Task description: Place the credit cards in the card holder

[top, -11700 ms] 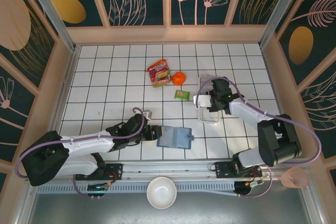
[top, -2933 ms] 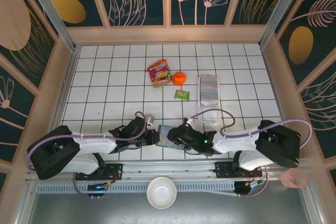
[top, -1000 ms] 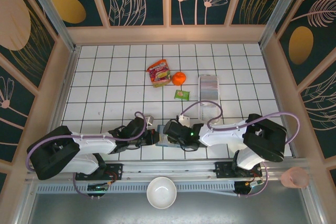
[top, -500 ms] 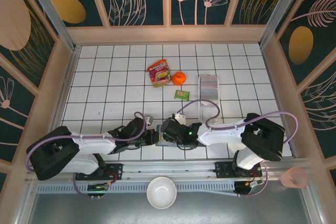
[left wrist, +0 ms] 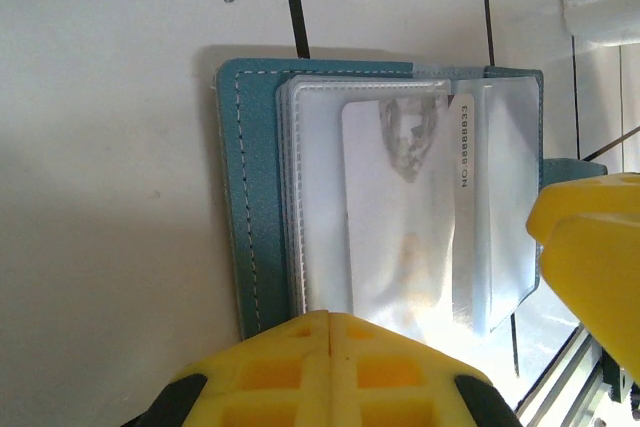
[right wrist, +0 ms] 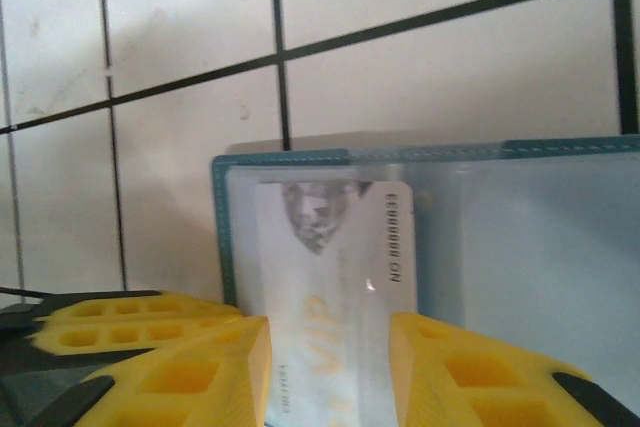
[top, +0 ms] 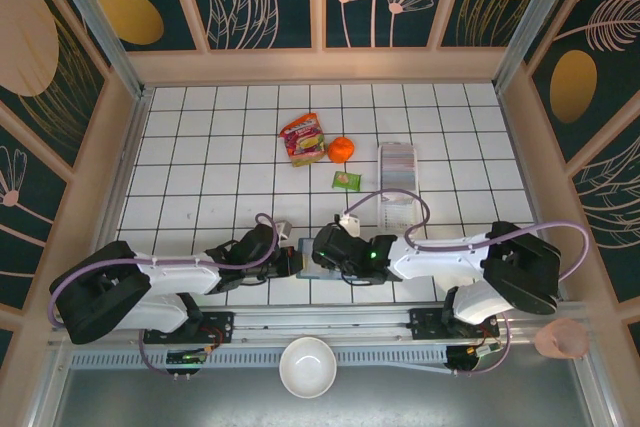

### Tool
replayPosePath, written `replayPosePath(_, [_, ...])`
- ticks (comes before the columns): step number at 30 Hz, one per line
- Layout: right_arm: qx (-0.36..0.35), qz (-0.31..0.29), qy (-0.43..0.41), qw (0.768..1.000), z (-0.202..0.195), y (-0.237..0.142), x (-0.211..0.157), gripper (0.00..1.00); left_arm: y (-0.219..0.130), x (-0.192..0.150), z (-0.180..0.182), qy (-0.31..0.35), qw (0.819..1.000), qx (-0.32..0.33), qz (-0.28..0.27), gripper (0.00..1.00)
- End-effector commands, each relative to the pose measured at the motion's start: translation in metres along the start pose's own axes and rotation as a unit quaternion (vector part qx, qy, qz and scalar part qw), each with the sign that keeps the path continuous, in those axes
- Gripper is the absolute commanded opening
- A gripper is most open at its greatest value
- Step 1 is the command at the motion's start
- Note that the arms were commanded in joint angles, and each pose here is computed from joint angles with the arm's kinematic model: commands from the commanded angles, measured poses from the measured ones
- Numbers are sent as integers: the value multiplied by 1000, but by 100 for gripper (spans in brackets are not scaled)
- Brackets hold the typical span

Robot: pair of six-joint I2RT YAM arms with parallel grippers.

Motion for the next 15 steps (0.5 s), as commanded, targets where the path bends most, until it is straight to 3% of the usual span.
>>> replayPosePath(1, [-42,11,0,999,-17,6,-10,37,-1,-9,25,-12,998,56,13,0])
replayPosePath(15, [-10,13,-28,999,13,17,-4,34,-1,-10,26,-16,998,57,14,0])
Point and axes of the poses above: each hand's point on the last joint's axis, 136 mm out from that joint toward the fingers, its own y axis out along the fingers, its own z axis along the line the jaws close on, x = y × z, the point moved 7 cm from there along -y, back along the fingers, and after that the axes turned 10 degrees about -y, right-handed, at the moved point
